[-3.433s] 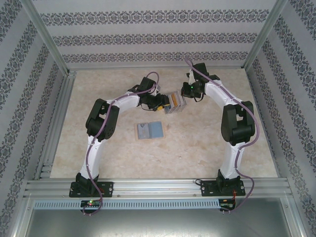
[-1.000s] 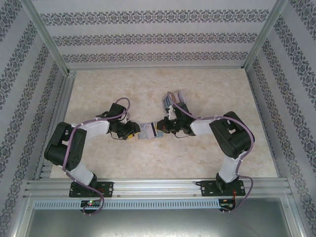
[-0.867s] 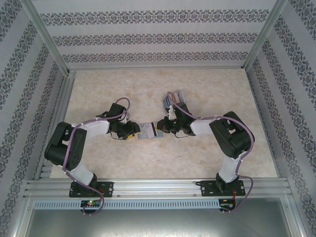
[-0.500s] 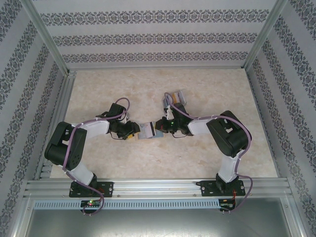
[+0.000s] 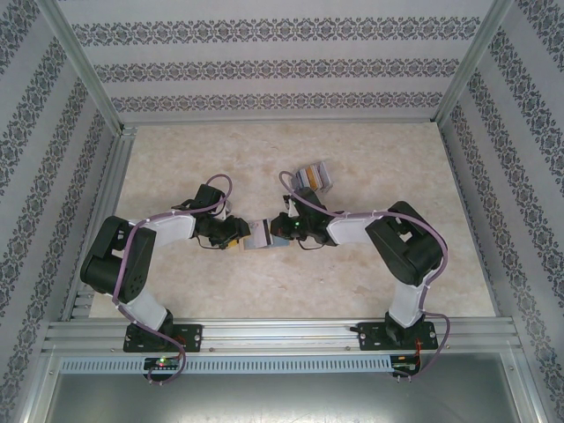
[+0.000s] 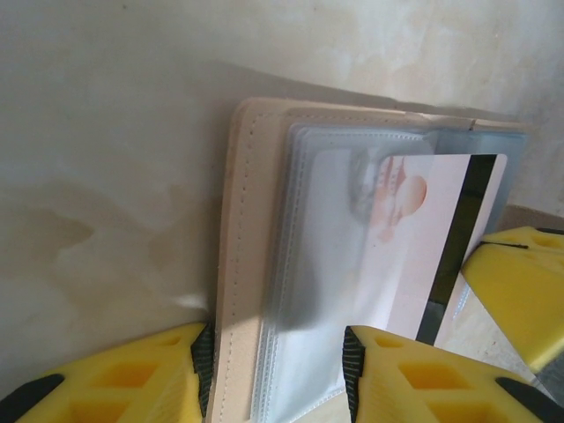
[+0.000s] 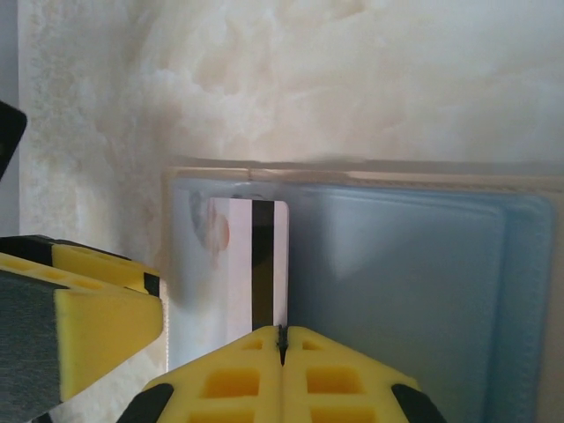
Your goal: Put the credit cards into the card holder
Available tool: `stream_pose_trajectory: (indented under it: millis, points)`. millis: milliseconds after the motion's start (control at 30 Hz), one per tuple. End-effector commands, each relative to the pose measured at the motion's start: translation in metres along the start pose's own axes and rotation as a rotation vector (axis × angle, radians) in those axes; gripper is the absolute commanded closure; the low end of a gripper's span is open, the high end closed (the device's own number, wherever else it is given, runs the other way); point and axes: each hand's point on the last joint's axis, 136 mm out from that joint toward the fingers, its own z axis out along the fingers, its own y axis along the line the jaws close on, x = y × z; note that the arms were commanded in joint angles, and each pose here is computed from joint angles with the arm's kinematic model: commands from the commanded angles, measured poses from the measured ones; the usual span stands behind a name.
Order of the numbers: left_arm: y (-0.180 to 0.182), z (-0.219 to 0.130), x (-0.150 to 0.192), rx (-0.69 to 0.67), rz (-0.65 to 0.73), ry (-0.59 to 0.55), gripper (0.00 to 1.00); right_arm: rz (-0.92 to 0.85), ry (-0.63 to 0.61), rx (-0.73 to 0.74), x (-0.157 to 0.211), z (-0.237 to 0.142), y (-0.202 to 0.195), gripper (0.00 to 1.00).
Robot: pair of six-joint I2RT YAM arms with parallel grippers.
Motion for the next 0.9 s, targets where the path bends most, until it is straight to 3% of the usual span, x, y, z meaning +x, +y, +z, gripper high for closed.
stream_pose_trajectory:
  millis: [0,867]
  points:
    - [0.005,0.005,0.002,0.015,-0.018,0.009,0.55,-0.068,-0.050,0.048,-0.010,-0.005,0.009,1.00]
    - [-0.001,0.003,-0.003,0.024,-0.013,-0.001,0.55,-0.089,-0.001,0.016,0.004,0.017,0.026,1.00]
